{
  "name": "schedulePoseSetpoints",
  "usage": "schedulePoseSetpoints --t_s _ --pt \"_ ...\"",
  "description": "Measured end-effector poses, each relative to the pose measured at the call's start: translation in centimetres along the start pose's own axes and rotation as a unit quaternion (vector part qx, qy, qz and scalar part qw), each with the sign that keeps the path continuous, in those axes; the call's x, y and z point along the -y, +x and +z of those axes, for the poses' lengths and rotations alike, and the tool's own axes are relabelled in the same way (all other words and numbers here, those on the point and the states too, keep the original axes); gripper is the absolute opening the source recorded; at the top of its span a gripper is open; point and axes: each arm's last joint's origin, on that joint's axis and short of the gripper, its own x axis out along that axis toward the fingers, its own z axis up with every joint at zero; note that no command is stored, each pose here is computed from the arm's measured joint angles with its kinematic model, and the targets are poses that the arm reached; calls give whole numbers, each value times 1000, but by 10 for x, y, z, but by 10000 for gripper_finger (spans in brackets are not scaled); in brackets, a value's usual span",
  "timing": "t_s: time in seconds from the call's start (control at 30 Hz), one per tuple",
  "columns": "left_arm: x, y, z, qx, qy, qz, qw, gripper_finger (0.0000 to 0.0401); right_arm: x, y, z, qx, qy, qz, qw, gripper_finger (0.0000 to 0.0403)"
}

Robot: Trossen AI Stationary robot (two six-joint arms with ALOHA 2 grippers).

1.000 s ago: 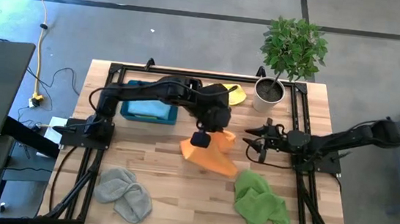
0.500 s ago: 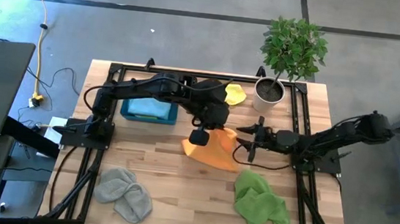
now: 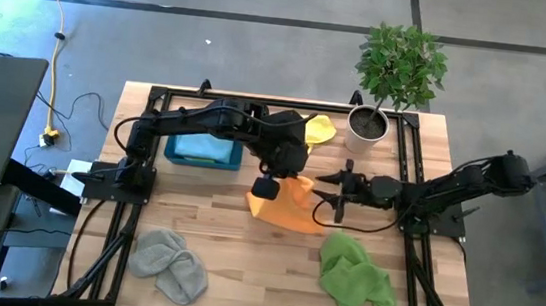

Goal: Fold microfiber towels
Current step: Fold the orange microfiber cloth

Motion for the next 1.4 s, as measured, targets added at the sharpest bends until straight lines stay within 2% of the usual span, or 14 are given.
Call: schedulePoseSetpoints --t_s 0.13,0.5,0.77,0.97,1.1,1.3,1.4 --pt "0 0 1 4 2 1 1000 0 -1 1 -3 -8 38 9 999 178" --pt "4 1 6 25 10 3 1000 0 -1 9 -13 -16 36 0 999 178" --pt "5 -19 8 50 14 25 998 0 -2 16 -32 -62 39 -3 997 178" --pt "7 -30 9 65 20 37 997 0 -3 20 -35 -41 30 1 999 177" --pt "7 -33 8 66 22 38 997 0 -4 24 -36 -35 14 2 999 143" --pt "10 -32 8 60 22 34 997 0 -6 35 -34 -35 -9 3 999 26" --pt "13 -32 2 31 10 24 999 0 -7 35 -30 -32 -19 3 999 11"
